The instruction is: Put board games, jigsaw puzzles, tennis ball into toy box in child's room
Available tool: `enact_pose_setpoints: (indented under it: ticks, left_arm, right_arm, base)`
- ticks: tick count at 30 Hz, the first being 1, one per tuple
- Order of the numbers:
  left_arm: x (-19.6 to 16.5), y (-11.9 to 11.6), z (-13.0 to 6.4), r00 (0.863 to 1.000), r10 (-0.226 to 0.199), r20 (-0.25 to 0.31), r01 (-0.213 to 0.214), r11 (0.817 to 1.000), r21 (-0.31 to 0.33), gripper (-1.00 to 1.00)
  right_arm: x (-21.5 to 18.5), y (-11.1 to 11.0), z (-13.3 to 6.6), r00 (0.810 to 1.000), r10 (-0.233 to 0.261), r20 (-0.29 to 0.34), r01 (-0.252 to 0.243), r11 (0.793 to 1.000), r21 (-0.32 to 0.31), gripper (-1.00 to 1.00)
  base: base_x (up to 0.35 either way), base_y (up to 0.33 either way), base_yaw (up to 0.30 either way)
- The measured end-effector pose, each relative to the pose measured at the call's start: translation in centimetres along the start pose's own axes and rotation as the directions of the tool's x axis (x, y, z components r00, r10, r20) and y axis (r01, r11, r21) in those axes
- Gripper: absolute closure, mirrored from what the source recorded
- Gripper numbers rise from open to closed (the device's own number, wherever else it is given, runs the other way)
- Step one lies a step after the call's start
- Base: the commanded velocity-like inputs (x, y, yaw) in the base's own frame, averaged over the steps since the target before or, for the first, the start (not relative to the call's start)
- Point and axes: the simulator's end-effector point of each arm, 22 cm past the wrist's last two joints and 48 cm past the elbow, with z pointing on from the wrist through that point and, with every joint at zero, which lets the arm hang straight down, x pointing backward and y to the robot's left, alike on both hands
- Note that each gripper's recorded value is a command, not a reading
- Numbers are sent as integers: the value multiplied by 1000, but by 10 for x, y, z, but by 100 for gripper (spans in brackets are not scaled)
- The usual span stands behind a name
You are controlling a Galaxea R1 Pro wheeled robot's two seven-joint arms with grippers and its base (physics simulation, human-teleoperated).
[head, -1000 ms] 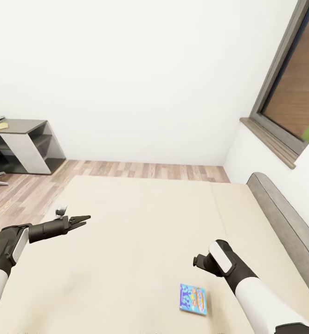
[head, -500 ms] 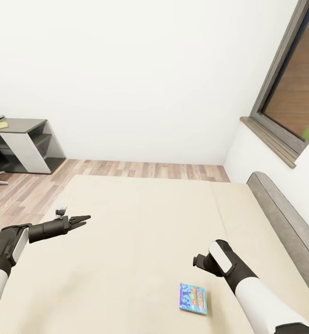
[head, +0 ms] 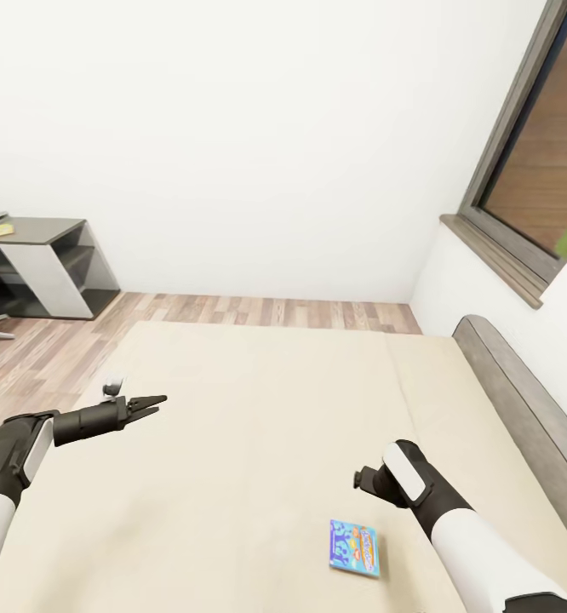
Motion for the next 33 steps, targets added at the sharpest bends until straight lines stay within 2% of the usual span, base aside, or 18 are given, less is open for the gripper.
enact_pose_setpoints:
  ticks: [9, 33]
  left_arm:
    - [0, 0, 0, 1000, 0, 0, 0, 1000, 0, -100]
    - [7, 12, 5, 1000, -19, -12, 19, 1000, -10, -100]
  right_arm:
    - [0, 0, 0, 1000, 1, 0, -1, 1000, 0, -100]
    - [6, -2, 10, 1000, 0, -20, 1, 1000, 9, -100]
  base:
    - [0, 0, -132]
    - [0, 0, -4]
